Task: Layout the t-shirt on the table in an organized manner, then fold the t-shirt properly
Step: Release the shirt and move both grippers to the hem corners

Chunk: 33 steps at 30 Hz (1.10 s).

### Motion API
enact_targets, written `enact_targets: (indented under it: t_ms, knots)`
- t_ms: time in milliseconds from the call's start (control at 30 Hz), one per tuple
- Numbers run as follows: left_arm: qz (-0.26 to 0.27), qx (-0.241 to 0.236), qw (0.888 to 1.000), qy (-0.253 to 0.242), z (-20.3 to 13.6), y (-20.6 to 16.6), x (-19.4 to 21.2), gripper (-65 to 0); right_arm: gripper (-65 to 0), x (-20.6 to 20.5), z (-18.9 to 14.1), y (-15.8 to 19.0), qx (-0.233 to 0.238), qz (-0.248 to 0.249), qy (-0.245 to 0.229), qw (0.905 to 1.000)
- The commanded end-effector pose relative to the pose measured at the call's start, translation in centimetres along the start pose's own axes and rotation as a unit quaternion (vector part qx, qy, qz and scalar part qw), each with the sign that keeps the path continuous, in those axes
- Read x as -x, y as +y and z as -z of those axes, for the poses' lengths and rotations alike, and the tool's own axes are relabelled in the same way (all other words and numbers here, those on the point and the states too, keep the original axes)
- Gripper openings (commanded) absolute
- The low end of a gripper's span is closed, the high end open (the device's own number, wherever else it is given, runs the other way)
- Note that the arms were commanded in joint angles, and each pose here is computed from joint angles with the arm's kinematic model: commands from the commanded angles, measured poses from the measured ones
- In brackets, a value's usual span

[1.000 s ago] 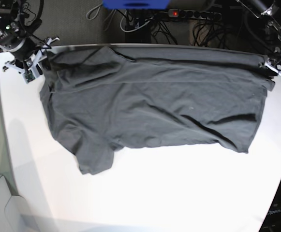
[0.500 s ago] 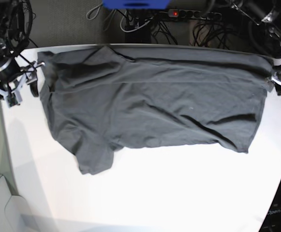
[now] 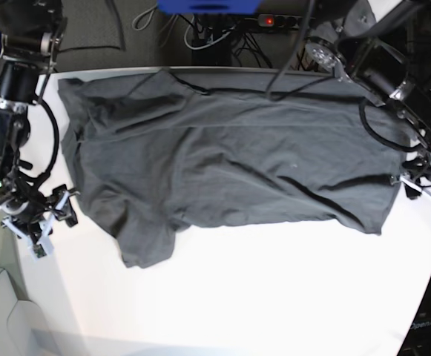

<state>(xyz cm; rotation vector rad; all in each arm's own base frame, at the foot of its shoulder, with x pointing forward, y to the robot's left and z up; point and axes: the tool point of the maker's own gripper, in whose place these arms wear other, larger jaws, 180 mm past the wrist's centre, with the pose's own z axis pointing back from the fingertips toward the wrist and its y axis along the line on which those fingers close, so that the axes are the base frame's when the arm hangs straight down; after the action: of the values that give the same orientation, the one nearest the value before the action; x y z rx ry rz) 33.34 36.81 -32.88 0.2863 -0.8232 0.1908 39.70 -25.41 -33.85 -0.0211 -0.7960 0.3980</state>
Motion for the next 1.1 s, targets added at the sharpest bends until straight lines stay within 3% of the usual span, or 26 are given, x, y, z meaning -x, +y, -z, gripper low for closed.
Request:
enact_targets:
  t_ms: [0, 233, 367, 533, 833, 933, 1067]
  knots:
    - [-0.003, -0.006, 1.000, -0.029, 0.0, 0.7, -2.4, -28.3, -27.3, -1.8, 0.1, -1.1, 0.007, 0.000, -0.017, 0.9998]
    - [-0.011, 0.015, 0.999, -0.029, 1.3, 0.4, -2.8, -28.3, -27.3, -1.3, 4.8, 0.9, -0.057, 0.030, 0.001, 0.9979]
    - [-0.030, 0.038, 0.997, -0.055, 1.9, 0.0, -3.9, -28.3, -27.3, -0.7, 6.2, 1.3, -0.073, 0.059, -0.004, 0.9956]
    - [-0.042, 0.061, 0.996, -0.050, 3.3, -0.9, -4.3, -28.3, -27.3, 0.4, 7.3, 1.3, -0.082, 0.092, -0.011, 0.9923]
    - [-0.056, 0.082, 0.994, -0.049, 4.4, -1.5, -5.6, -28.3, -28.2, 2.5, 7.4, 2.4, -0.089, 0.097, 0.003, 0.9913]
    - [-0.046, 0.093, 0.994, -0.044, 4.9, -2.0, -5.9, -28.3, -37.9, 3.6, 7.5, 3.0, -0.094, 0.100, 0.012, 0.9905]
    - [-0.025, 0.116, 0.991, -0.066, 5.5, -4.0, -7.0, -27.1, -60.2, 4.0, 7.7, 3.8, -0.101, 0.088, 0.021, 0.9908]
